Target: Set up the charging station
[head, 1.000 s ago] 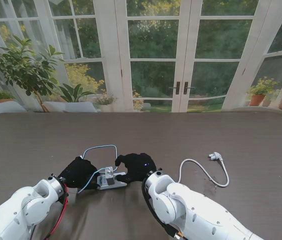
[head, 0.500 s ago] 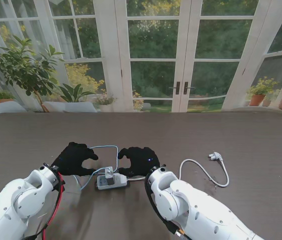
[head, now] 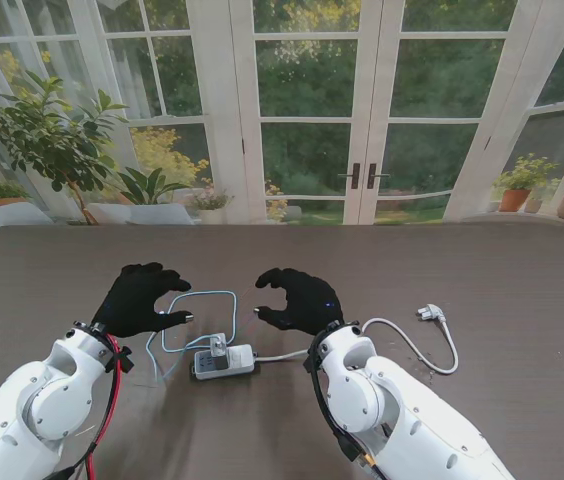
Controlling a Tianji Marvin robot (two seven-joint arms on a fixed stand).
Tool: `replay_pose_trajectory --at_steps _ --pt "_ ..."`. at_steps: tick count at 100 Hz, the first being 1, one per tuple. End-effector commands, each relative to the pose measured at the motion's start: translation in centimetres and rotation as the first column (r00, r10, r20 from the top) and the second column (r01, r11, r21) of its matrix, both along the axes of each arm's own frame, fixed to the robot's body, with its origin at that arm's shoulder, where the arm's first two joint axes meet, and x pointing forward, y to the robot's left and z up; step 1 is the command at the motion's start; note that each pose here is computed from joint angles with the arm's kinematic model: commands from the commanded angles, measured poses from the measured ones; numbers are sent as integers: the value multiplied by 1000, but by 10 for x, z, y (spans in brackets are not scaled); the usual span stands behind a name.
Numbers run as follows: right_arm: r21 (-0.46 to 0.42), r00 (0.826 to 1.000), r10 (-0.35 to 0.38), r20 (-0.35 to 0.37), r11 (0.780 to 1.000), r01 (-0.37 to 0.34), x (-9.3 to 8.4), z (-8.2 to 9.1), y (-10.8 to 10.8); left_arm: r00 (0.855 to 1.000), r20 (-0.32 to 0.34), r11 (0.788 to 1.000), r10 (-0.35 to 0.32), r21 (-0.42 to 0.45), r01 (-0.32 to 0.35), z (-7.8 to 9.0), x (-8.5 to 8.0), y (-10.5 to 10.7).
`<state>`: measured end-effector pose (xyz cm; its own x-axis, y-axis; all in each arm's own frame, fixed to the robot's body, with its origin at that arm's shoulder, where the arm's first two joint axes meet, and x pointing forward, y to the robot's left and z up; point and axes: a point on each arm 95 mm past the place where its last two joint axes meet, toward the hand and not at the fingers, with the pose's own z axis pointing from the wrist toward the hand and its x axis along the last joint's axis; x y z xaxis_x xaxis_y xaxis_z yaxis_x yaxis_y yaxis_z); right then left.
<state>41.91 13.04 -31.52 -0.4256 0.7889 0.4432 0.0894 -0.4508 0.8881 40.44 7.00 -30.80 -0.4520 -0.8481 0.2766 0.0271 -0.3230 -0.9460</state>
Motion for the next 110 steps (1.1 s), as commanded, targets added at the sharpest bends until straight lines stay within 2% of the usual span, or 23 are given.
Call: replay_pose_trajectory --at_steps 1,25,54,75,110 --pt "25 1000 3 -15 1000 -2 -5 -1 -3 1000 -14 1000 5 -22 -5 -2 -4 -5" --pt "152 999 -29 -39 988 35 -10 2 -23 999 18 989 30 -143 -27 -2 -13 -12" --pt "272 996 -53 -71 960 71 -12 -11 -42 999 17 970 28 -244 -23 -10 -19 -21" --pt "293 995 -70 -72 952 88 -13 -12 -49 999 21 955 43 -295 -35 -14 -22 -23" --pt "297 994 -75 -82 950 96 -17 -13 -50 998 16 950 56 -310 -48 -14 -26 -25"
